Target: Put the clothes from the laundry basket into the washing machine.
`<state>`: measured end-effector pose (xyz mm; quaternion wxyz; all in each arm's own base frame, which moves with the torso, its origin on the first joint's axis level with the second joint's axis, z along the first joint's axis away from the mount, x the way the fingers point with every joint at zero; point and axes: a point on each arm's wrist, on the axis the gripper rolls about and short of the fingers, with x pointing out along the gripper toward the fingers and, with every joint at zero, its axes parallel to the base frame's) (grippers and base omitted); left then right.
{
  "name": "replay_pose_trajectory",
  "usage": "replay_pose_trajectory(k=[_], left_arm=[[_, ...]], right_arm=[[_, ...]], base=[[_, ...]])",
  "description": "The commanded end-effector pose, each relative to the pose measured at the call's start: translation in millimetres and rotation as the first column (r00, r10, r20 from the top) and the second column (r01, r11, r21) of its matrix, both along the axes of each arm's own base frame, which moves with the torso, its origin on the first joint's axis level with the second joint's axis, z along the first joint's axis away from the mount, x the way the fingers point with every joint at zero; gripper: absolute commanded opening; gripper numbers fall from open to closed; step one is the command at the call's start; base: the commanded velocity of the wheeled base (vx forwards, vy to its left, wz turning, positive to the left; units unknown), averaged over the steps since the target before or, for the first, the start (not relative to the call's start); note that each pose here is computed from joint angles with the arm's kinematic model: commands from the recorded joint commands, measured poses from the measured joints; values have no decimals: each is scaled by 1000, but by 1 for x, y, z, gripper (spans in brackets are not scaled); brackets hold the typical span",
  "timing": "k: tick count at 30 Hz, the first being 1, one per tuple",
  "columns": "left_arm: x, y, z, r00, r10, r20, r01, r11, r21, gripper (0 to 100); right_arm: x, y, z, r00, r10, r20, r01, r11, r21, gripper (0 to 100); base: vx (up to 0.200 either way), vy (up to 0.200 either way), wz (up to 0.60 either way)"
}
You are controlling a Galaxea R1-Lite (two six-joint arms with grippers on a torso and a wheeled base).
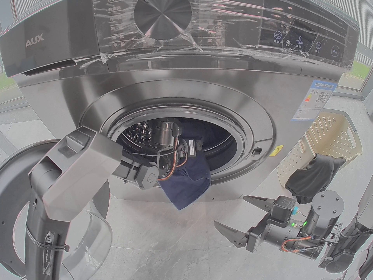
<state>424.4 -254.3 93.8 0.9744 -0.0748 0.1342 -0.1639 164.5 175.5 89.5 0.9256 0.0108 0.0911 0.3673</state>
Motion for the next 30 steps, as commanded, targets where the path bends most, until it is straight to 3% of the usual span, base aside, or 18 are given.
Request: replay_pose_trajectory(k=[1, 7, 18, 25, 26, 30], left_arm=[[-41, 10, 21, 993, -27, -118, 37, 996, 85, 100], [-52, 17, 7, 981, -26, -194, 61, 982, 178, 100], [-38, 21, -28, 971, 2, -239, 55, 971, 231, 100], [-33, 25, -38, 967, 15, -254, 51, 967, 249, 100], [-32, 25, -38, 967, 15, -253, 50, 967, 249, 0], [-29, 22, -32, 973, 7, -231, 48, 971, 234, 0]], right_arm=[[0, 1, -1, 1000, 4, -3, -4, 1000, -3, 100], [-1, 2, -2, 1000, 6, -7, -6, 1000, -5, 100], [-1, 2, -2, 1000, 9, -6, -9, 1000, -4, 100], [-1, 4, -1, 1000, 12, -2, -12, 1000, 3, 100], [-1, 4, 0, 1000, 13, 0, -13, 1000, 3, 100], [-1, 4, -1, 1000, 14, -2, -14, 1000, 3, 100]], base=[[0, 0, 0], [0, 0, 0], [0, 0, 0], [0, 0, 0], [0, 0, 0], [0, 0, 0]])
